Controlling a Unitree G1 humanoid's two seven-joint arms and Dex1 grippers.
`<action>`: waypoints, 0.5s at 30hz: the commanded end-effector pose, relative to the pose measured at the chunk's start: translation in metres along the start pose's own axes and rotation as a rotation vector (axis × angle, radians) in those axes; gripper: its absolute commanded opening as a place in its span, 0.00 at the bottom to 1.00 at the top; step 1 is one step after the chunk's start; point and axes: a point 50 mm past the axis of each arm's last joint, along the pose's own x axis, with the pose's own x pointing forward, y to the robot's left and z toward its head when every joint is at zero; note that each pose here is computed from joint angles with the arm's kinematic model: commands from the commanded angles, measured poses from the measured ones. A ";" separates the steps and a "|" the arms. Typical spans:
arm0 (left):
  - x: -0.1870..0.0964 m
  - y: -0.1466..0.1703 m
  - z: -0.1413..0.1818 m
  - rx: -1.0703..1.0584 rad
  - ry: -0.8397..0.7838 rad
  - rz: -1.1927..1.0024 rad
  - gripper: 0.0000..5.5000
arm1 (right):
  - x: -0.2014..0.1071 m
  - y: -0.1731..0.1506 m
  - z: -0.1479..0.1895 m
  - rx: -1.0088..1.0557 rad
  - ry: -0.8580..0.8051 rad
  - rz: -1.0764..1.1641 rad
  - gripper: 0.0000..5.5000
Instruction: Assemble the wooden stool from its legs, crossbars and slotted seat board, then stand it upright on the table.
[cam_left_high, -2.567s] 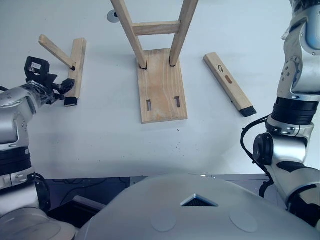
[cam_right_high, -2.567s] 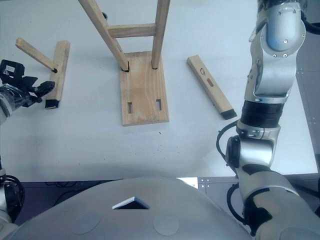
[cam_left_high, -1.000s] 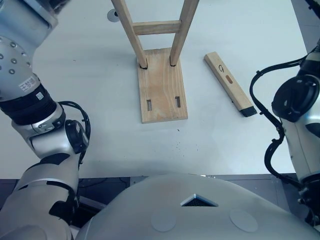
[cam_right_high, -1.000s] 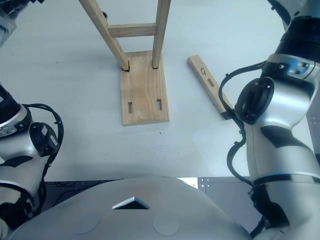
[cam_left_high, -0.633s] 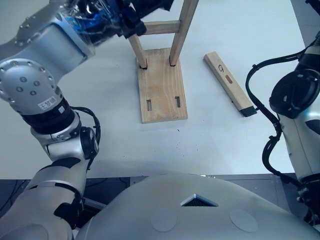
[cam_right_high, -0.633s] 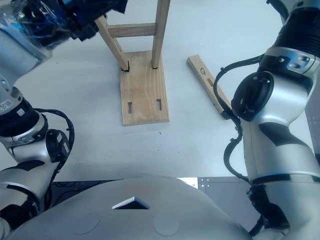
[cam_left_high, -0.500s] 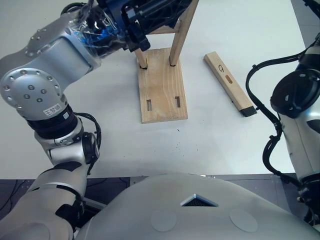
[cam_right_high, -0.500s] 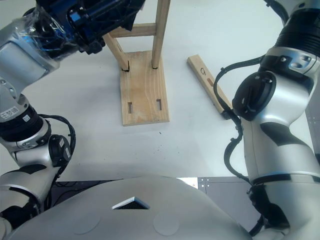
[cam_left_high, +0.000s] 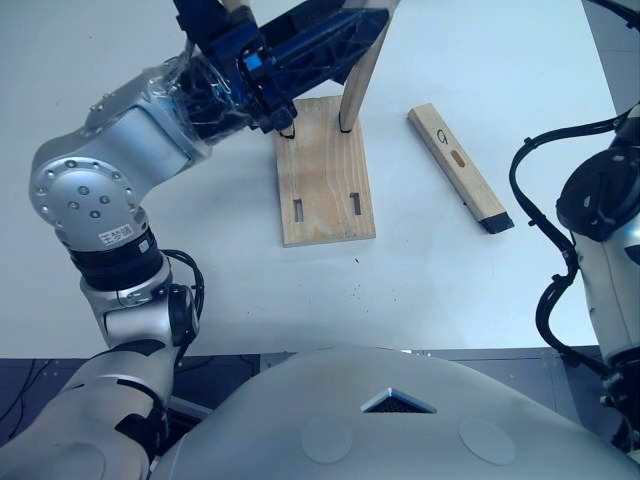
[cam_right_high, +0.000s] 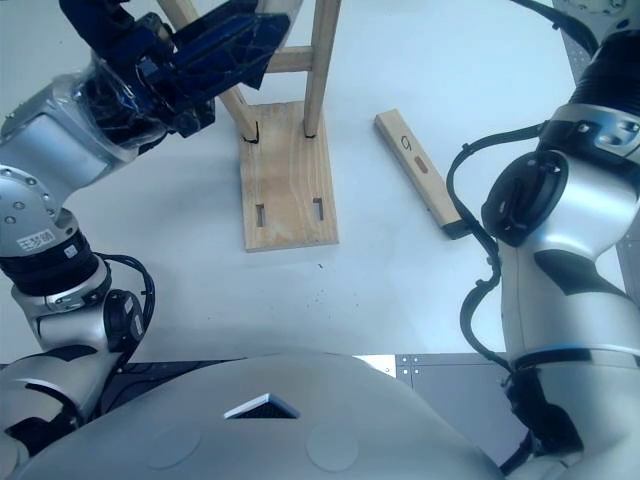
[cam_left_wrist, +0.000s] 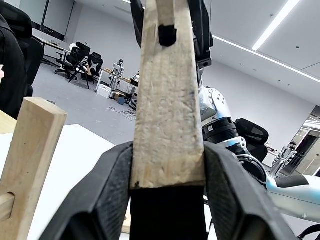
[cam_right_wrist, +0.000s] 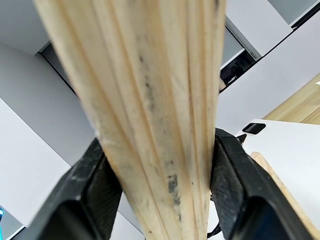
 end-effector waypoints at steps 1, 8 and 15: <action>-0.013 0.022 -0.005 0.008 0.021 0.157 0.43 | 0.001 0.009 0.008 -0.133 -0.070 -0.006 0.40; -0.030 0.030 -0.006 -0.031 -0.036 0.210 0.60 | -0.022 0.007 0.003 -0.280 -0.175 -0.068 0.39; -0.079 0.061 0.013 -0.025 -0.101 0.485 0.60 | -0.053 -0.005 -0.044 -0.383 -0.133 -0.100 0.39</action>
